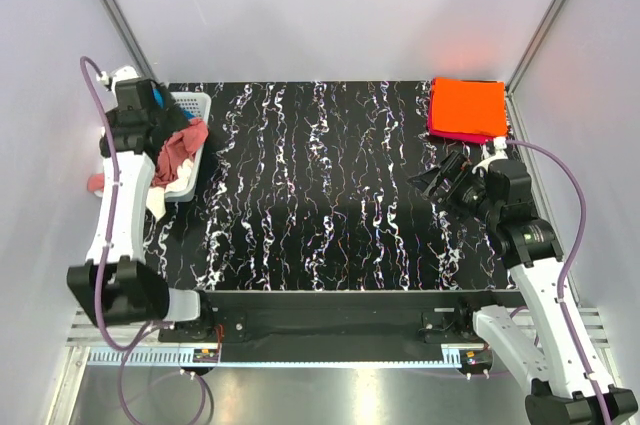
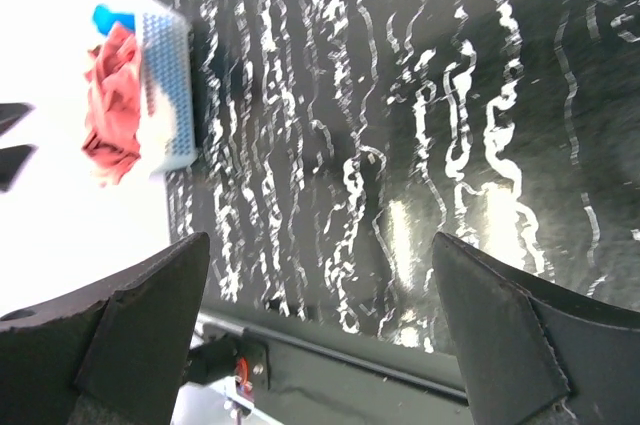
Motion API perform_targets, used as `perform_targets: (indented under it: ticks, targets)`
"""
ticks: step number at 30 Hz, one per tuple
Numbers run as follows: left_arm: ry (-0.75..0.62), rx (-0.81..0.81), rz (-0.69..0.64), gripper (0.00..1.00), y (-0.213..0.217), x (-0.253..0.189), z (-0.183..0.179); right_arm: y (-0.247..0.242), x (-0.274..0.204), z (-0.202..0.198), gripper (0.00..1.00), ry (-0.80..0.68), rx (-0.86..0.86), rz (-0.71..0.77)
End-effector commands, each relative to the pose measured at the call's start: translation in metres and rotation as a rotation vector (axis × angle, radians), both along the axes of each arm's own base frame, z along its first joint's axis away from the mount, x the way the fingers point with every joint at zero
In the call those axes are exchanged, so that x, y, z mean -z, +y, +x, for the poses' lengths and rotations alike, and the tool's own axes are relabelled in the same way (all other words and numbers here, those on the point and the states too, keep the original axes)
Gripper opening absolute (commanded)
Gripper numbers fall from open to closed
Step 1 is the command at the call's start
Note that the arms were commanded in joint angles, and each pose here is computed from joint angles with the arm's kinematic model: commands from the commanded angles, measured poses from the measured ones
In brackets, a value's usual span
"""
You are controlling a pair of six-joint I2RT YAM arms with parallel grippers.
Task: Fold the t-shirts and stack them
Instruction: Grab the tshirt from the pile, then move the tshirt to the center of the board
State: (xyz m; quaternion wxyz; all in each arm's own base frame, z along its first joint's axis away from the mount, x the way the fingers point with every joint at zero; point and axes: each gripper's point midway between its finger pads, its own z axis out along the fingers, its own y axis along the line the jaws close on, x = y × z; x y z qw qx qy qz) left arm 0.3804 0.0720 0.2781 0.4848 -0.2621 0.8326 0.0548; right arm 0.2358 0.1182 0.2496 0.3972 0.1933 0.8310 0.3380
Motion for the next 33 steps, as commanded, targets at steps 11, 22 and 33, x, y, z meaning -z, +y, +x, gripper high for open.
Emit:
perform_targets:
  ticks: [11,22,33]
  targets:
    - [0.384,-0.16,0.115,0.64,0.067,0.109,0.02,0.013,-0.038,-0.02,1.0,-0.159,-0.114,0.038]
    - [0.0,-0.1,0.178,0.0,0.064,-0.067,0.051,0.011,-0.044,-0.027,1.0,-0.179,-0.099,0.047]
    - [-0.503,-0.09,0.235,0.0,0.045,-0.258,0.028,0.012,-0.04,-0.019,1.0,-0.123,-0.076,0.076]
